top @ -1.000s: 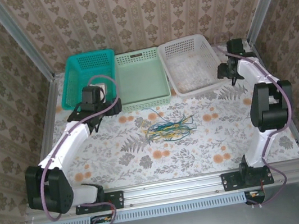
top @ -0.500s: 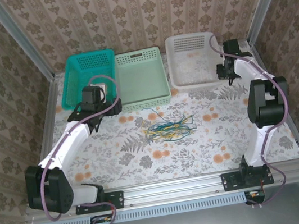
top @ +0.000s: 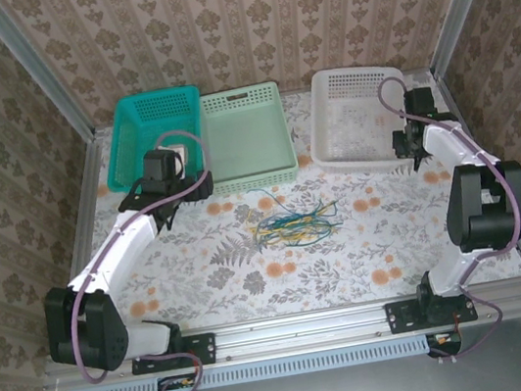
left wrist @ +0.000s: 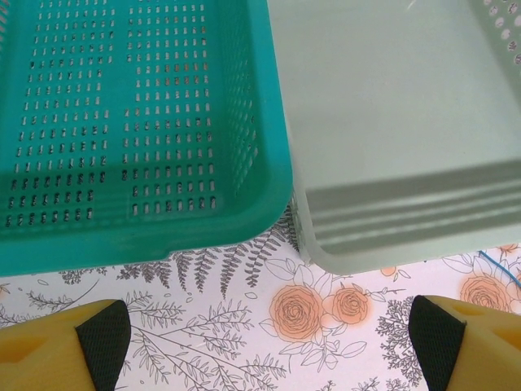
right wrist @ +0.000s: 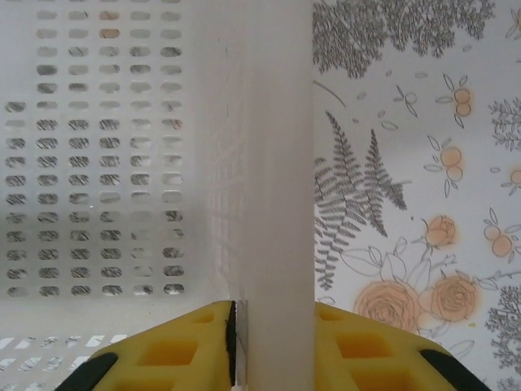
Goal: Untangle the cables
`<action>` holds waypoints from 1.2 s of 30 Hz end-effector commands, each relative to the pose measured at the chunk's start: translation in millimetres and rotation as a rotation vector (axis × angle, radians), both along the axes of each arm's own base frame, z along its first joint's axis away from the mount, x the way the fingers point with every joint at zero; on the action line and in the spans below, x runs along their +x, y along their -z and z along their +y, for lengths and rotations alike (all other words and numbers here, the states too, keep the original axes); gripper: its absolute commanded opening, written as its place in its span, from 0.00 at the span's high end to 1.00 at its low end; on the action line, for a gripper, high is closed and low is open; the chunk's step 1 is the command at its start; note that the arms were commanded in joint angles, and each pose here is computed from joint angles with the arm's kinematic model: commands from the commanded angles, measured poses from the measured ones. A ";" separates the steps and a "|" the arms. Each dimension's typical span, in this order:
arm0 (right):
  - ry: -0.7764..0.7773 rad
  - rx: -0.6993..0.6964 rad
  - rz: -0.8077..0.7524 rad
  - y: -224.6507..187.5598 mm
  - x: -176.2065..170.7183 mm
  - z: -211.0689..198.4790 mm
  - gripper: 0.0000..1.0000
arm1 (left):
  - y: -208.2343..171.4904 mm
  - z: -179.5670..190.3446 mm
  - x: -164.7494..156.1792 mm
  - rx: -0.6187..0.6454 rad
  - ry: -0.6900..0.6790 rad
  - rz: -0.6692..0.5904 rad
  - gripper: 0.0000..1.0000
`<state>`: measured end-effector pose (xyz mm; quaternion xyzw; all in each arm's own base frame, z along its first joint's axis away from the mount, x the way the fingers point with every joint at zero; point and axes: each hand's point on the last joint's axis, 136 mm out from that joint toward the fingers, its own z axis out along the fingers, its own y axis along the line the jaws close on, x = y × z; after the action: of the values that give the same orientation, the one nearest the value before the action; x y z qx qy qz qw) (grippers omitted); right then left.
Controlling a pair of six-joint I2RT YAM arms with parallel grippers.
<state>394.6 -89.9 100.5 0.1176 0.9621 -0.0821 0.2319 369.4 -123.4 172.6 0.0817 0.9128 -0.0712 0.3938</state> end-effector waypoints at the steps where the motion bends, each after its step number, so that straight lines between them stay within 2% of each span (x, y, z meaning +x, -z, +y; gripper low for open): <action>1: 0.012 -0.061 0.045 -2.0 -16.4 -11.9 0.39 | -6.2 -7.7 -3.3 -0.012 0.037 -0.019 0.08; 2: 0.028 -0.066 0.044 -4.1 -18.1 -13.6 0.22 | -6.4 -9.6 -6.0 -0.011 0.045 -0.017 0.08; 3: 0.041 -0.073 0.033 -9.1 -19.0 -14.7 0.17 | -6.3 -13.3 -9.9 -0.002 0.061 -0.017 0.10; 9: 0.051 -0.117 -0.074 -48.4 -31.8 3.3 0.08 | -13.8 -62.0 -51.8 0.147 0.249 -0.108 0.10; 11: 0.038 -0.134 -0.096 -58.4 -38.6 14.6 0.07 | -16.4 -84.2 -71.1 0.140 0.355 -0.133 0.10; 15: 0.035 -0.103 -0.157 -74.1 -53.7 37.7 0.08 | -22.0 -152.1 -147.2 -0.019 0.800 -0.119 0.16; 16: 0.038 -0.078 -0.172 -75.7 -56.8 42.2 0.09 | -21.0 -162.7 -162.7 -0.026 0.863 -0.115 0.17; 18: 0.035 0.001 -0.204 -76.2 -64.1 56.2 0.10 | -12.9 -179.8 -189.0 -0.013 0.961 -0.089 0.17; 20: 0.021 0.065 -0.238 -78.4 -71.1 69.4 0.11 | -4.0 -192.7 -202.0 0.001 1.014 -0.052 0.18; 23: -0.035 0.182 -0.306 -83.9 -82.4 98.8 0.14 | 6.0 -216.4 -220.1 -0.040 1.120 0.030 0.25; 26: -0.119 0.352 -0.374 -86.6 -92.0 136.5 0.16 | 24.3 -231.3 -222.7 -0.021 1.157 0.120 0.33; 29: -0.128 0.463 -0.348 -74.4 -102.3 153.3 0.17 | 37.2 -243.6 -217.8 0.009 1.175 0.175 0.39; 34: -0.157 0.475 -0.295 -58.5 -112.6 159.4 0.18 | 53.5 -254.9 -202.6 0.076 1.164 0.188 0.42; 36: -0.158 0.469 -0.294 -56.4 -114.2 158.2 0.16 | 70.9 -254.2 -195.3 0.141 1.157 0.211 0.49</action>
<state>282.9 58.6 155.4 0.1090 0.9213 0.1521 0.3409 171.5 -378.3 114.8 0.5613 0.7609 -0.2501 0.2083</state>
